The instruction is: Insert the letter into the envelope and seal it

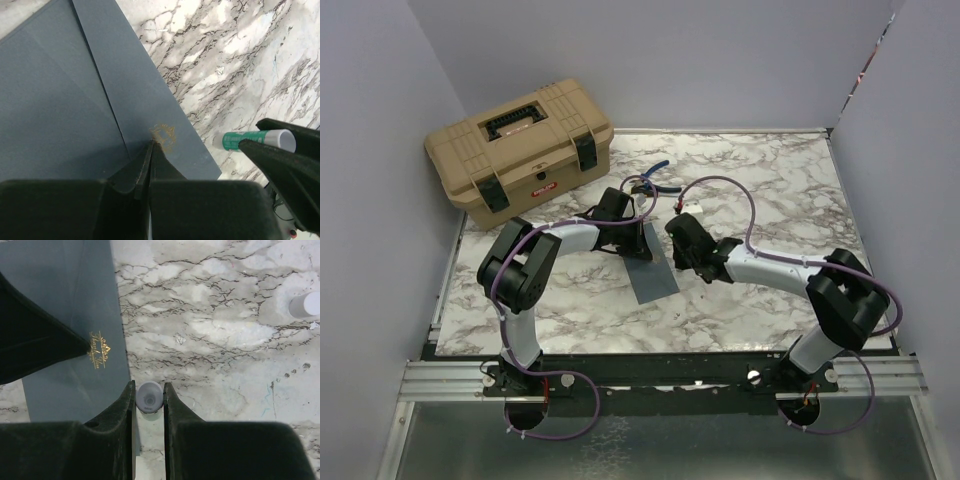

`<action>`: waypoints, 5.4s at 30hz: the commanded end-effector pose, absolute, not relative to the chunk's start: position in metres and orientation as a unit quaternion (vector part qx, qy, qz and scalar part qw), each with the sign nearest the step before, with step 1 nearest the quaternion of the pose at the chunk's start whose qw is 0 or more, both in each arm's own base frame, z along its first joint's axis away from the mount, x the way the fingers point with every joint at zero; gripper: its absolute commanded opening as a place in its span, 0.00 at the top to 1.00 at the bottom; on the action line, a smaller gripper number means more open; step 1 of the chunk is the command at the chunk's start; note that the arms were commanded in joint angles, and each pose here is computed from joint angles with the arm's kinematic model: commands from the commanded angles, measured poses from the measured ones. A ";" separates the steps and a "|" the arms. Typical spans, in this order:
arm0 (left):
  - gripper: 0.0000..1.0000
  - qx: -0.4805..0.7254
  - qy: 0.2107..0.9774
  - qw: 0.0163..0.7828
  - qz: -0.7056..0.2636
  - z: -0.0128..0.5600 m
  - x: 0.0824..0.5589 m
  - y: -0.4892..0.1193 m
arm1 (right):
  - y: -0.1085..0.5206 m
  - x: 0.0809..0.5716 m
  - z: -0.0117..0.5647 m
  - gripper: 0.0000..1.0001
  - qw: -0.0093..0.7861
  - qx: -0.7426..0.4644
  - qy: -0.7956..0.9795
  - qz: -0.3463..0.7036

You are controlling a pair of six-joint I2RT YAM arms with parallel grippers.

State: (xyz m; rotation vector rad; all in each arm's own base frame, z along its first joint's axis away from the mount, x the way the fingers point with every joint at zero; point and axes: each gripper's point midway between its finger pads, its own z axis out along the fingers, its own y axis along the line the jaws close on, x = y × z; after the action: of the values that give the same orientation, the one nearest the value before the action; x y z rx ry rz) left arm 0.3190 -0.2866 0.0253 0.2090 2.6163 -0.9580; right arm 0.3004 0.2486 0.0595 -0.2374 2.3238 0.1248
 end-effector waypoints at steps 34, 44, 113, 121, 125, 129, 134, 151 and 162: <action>0.05 0.116 0.883 0.242 -0.384 0.125 0.319 -0.285 | 0.273 0.299 0.126 1.00 0.082 -0.055 0.875 0.474; 0.08 0.200 0.808 0.261 -0.488 0.190 0.288 -0.301 | 0.288 0.305 0.176 1.00 0.090 -0.104 0.827 0.546; 1.00 -0.088 0.767 0.246 -0.586 0.255 0.341 -0.319 | 0.278 0.317 0.236 0.41 0.268 0.029 0.839 0.472; 1.00 -0.085 0.764 0.246 -0.590 0.258 0.340 -0.320 | 0.280 0.324 0.228 0.50 0.267 0.030 0.854 0.447; 1.00 -0.086 0.764 0.240 -0.592 0.258 0.339 -0.320 | 0.282 0.327 0.226 0.54 0.271 0.026 0.854 0.443; 1.00 -0.084 0.762 0.235 -0.597 0.260 0.337 -0.321 | 0.288 0.329 0.224 0.57 0.272 0.022 0.851 0.448; 1.00 -0.081 0.758 0.235 -0.603 0.265 0.336 -0.322 | 0.298 0.329 0.229 0.61 0.267 0.018 0.841 0.471; 0.90 -0.063 0.757 0.233 -0.607 0.271 0.335 -0.323 | 0.308 0.327 0.242 1.00 0.275 -0.035 0.825 0.493; 0.11 -0.010 0.769 0.254 -0.586 0.272 0.331 -0.317 | 0.306 0.303 0.231 1.00 0.268 -0.147 0.818 0.488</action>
State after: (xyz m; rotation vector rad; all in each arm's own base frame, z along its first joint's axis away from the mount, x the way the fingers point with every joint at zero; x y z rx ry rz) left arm 0.3421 -0.3194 0.2507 -0.1768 2.1248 -1.6020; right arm 0.3152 0.3027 0.2253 -0.1855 2.2496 1.3020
